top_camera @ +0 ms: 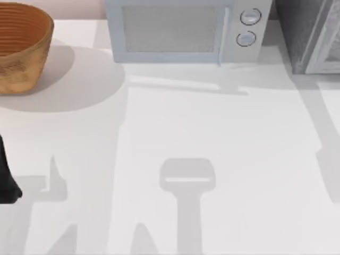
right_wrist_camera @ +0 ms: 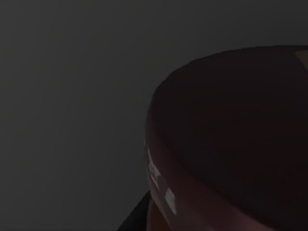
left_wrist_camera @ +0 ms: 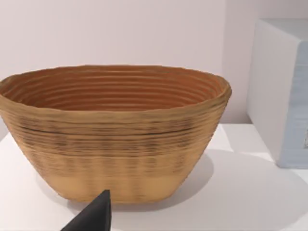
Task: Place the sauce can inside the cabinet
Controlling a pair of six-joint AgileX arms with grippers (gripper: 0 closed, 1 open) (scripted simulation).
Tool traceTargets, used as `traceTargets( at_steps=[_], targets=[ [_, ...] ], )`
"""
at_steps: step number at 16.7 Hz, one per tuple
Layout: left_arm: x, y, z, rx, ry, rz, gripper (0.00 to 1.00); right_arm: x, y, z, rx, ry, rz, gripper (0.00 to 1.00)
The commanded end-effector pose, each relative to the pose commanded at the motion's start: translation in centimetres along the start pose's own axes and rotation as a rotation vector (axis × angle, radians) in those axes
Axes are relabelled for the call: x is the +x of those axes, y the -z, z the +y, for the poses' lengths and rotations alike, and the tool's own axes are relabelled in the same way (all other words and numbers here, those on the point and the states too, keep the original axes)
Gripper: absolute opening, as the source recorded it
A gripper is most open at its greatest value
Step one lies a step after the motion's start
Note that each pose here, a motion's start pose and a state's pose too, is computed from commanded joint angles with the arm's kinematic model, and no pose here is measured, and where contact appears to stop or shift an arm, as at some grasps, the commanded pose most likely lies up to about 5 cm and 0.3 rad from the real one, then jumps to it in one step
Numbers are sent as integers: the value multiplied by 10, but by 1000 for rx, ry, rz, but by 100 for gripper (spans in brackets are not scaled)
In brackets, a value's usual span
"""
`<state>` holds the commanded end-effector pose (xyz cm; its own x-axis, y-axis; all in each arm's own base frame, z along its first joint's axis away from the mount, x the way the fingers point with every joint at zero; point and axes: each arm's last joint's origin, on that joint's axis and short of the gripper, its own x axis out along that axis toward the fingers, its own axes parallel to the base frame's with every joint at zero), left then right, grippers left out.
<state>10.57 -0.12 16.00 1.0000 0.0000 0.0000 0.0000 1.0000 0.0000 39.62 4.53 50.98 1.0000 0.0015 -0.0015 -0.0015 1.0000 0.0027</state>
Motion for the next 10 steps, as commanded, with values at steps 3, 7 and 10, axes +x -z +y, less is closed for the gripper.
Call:
traceTargets(
  at_steps=[3, 7, 10],
  targets=[
    [0, 0, 0, 0, 0, 0, 100, 0, 0, 0, 0, 0, 0, 23],
    [0, 0, 0, 0, 0, 0, 100, 0, 0, 0, 0, 0, 0, 53],
    [0, 0, 0, 0, 0, 0, 100, 0, 0, 0, 0, 0, 0, 75]
  ],
)
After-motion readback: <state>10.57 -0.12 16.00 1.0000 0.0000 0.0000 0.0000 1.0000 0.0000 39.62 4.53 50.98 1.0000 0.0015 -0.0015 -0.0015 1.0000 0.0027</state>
